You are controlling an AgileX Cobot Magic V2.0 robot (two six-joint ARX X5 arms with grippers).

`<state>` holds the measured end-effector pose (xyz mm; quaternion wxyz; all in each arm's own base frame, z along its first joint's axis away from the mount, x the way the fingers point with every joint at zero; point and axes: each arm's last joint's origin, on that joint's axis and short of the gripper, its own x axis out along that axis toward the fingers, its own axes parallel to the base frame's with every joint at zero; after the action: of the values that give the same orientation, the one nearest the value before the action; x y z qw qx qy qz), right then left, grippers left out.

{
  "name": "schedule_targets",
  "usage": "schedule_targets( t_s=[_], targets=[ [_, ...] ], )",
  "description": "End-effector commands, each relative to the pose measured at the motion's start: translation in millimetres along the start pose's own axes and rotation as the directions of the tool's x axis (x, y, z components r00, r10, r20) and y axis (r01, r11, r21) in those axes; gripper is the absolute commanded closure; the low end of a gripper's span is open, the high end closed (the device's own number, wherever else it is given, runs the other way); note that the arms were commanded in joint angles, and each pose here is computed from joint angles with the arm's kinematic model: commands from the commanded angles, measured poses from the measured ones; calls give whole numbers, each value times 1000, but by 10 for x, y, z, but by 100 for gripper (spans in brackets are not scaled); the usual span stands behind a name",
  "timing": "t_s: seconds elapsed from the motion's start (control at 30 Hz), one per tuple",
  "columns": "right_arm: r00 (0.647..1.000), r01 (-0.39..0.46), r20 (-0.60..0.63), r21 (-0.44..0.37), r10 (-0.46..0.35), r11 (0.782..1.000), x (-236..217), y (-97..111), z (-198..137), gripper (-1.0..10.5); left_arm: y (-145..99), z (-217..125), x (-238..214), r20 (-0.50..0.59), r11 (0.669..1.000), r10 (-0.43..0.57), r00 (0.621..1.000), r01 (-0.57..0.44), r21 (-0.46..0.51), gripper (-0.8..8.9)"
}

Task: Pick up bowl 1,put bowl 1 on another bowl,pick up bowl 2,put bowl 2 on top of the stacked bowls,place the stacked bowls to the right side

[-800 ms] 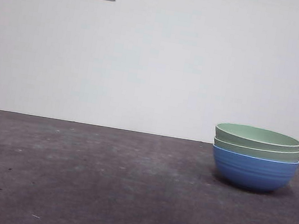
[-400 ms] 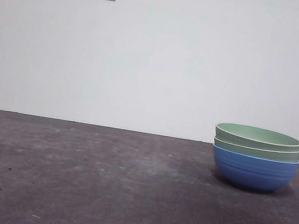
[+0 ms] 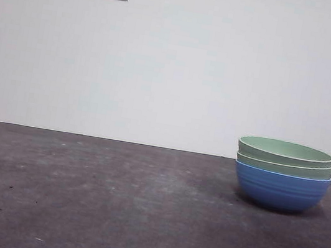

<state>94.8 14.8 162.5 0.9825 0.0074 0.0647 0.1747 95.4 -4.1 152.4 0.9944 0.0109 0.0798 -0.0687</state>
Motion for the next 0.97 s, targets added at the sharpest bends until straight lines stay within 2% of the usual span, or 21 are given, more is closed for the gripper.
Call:
schedule_targets(
  t_s=[0.03, 0.23, 0.33, 0.97],
  targets=[
    [1000, 2, -14, 42, -2, 999, 21, -7, -94, 944, 4, -44, 12, -10, 1000, 5, 1000, -5, -9, 817],
    [1000, 1, -27, 63, 1, 998, 11, -4, -127, 944, 4, -44, 12, -10, 1000, 5, 1000, -5, -9, 817],
    [1000, 2, -25, 123, 1, 992, 11, -4, -125, 944, 4, -44, 12, -10, 1000, 5, 1000, -5, -9, 817],
    [1000, 3, -24, 124, 0, 992, 10, -4, -123, 944, 4, -44, 12, -10, 1000, 5, 1000, -5, -9, 817]
  ],
)
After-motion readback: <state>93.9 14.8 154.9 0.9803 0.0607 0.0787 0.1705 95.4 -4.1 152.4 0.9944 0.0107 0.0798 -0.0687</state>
